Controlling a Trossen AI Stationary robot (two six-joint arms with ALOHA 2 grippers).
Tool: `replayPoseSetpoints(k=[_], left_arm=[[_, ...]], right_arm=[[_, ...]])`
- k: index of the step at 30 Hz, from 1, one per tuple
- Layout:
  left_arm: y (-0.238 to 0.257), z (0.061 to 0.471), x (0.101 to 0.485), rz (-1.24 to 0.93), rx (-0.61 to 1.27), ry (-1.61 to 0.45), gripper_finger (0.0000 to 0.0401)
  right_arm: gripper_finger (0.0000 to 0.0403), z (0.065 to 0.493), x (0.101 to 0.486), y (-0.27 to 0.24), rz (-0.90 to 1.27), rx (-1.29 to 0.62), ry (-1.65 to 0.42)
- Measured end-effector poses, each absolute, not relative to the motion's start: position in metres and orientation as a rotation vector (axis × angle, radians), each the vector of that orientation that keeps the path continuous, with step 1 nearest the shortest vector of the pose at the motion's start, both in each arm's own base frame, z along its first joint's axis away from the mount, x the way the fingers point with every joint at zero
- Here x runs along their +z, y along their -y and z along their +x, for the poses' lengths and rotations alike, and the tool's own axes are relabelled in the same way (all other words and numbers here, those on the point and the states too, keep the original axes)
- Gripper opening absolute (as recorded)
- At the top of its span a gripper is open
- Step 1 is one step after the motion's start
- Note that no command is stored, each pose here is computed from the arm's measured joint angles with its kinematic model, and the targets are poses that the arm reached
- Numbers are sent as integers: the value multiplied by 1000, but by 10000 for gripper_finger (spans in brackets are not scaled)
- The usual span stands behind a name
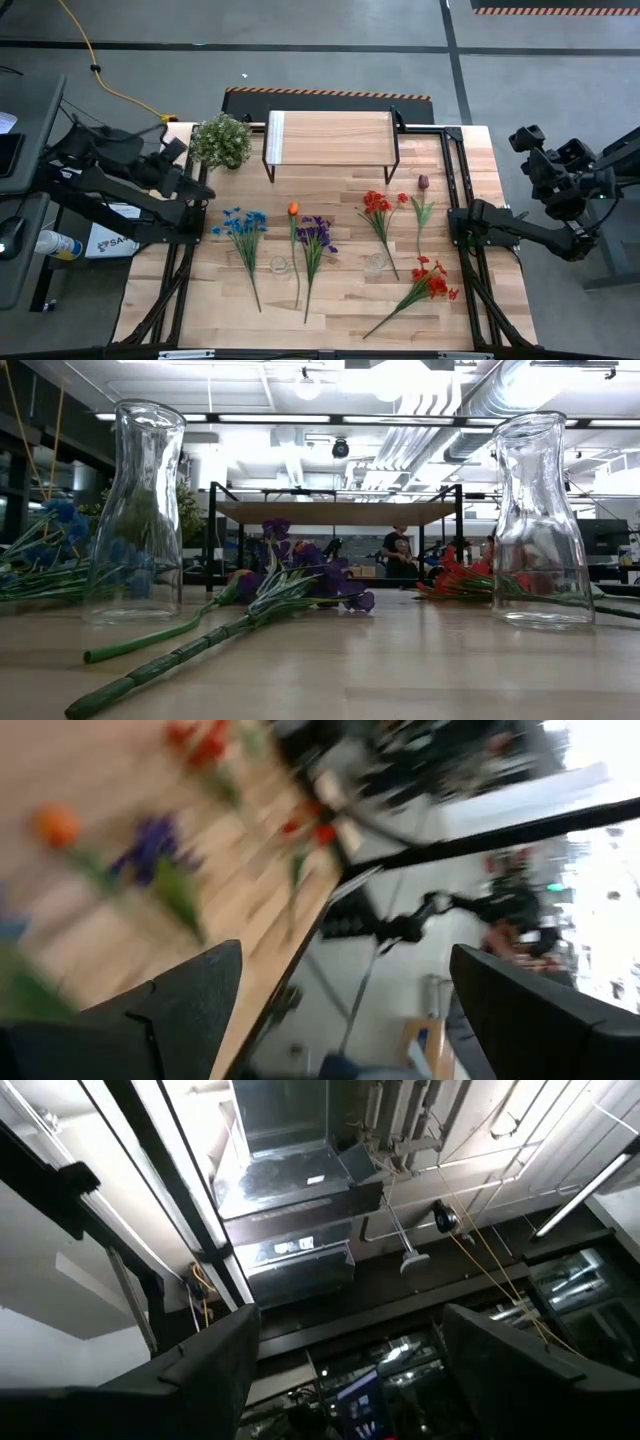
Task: Pick and place flowers into a vace then onto a shelf
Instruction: Put the blue flowers into the right transparent vase
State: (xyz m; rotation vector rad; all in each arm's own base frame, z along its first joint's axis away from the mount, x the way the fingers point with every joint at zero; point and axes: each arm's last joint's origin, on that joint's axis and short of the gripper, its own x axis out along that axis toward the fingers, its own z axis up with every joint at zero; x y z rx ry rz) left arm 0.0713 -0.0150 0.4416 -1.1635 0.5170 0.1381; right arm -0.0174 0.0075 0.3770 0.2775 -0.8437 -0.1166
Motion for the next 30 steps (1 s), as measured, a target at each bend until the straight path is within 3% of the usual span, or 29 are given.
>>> replayPoseSetpoints(k=[10,22,30], left_arm=[[21,81,415,-1279,383,-885,390],[54,127,396,-1248,421,-1193,390],[93,135,385,-1188,534,-1210,390]], right_arm=[[303,-17,377,-7,254,-129,837],[303,-15,375,-7,262,-140,814],[303,-15,375,-7,262,-140,813]])
